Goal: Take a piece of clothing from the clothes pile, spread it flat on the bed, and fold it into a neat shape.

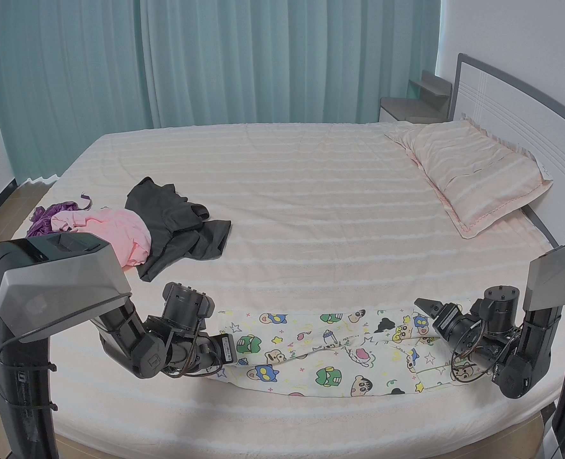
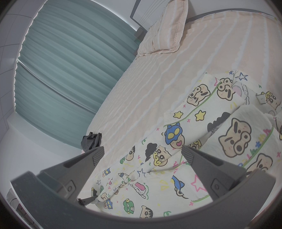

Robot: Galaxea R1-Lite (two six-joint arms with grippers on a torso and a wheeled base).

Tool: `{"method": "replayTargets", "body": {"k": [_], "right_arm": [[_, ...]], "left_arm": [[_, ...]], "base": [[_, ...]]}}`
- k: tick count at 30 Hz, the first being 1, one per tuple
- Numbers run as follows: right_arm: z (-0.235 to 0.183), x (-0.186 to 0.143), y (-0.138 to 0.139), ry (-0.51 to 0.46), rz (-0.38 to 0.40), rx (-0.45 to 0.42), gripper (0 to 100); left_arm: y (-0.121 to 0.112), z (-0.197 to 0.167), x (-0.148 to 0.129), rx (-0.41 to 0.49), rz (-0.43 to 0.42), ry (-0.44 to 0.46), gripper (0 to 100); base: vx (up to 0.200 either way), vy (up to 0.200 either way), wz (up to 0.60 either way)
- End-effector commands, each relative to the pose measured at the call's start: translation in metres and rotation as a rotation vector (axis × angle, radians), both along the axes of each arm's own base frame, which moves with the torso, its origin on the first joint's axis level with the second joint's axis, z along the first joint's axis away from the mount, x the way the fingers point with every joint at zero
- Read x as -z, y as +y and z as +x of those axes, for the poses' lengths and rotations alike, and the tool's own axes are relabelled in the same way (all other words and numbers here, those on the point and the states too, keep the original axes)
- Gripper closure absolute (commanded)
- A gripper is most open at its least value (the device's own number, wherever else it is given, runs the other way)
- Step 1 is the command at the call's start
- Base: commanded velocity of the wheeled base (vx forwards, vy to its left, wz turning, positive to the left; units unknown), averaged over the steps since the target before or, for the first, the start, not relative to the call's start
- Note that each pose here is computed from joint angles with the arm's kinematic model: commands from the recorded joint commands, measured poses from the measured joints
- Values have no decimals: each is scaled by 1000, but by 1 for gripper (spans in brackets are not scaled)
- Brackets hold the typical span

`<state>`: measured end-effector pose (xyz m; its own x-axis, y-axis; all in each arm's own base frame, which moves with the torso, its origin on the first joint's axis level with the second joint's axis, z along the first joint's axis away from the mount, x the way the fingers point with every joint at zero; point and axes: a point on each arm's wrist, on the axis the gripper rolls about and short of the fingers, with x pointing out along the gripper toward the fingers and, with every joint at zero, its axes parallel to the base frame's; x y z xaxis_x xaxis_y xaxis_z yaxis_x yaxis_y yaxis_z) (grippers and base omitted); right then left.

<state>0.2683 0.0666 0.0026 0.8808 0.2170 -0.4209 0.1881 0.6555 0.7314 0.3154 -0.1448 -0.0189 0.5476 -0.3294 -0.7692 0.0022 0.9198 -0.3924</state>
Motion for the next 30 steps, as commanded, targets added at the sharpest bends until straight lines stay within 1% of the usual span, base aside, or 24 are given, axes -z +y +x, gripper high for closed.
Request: {"method": "replayTargets", "body": {"k": [1,7,8,15,17,19,21,22,23,24,27,30], "right_arm": [[1,-1,0,-15,4,-1,0],[0,-2,0,-17,4,2,0],[1,-2,0,-18,4,1,0],[1,-2,0,-18,4,2,0],[0,-2,0,-17,4,2,0],[1,-2,0,-18,4,1,0],[0,-2,0,-18,4,2,0],[0,-3,0,-20,4,2,0],[0,-3,0,-20,4,2,0],[0,-3,0,-20,4,2,0],[0,-3,0,-20,4,1,0],[0,-3,0,-22,4,4,0]], "left_arm": [[2,0,-5,-8,-2,-10,100],[1,-1,-2,-1,9,5,100],[1,-1,-1,2,14,10,0],[1,-1,-5,-4,10,14,0],[2,-1,-13,-8,1,-4,0],[3,-1,-23,-23,-20,-24,0],[1,-2,-37,-66,-74,-39,0],[1,-2,-39,-72,-82,-38,0],[-1,-5,-47,-100,-121,-33,0],[-1,-7,-48,-106,-127,-20,0],[-6,-14,-44,-91,-116,27,0],[-9,-16,-40,-82,-106,45,0]], "base": [[0,0,0],[0,0,0],[0,0,0],[0,0,0],[0,0,0],[0,0,0],[0,0,0],[0,0,0],[0,0,0],[0,0,0],[0,0,0],[0,0,0]]}}
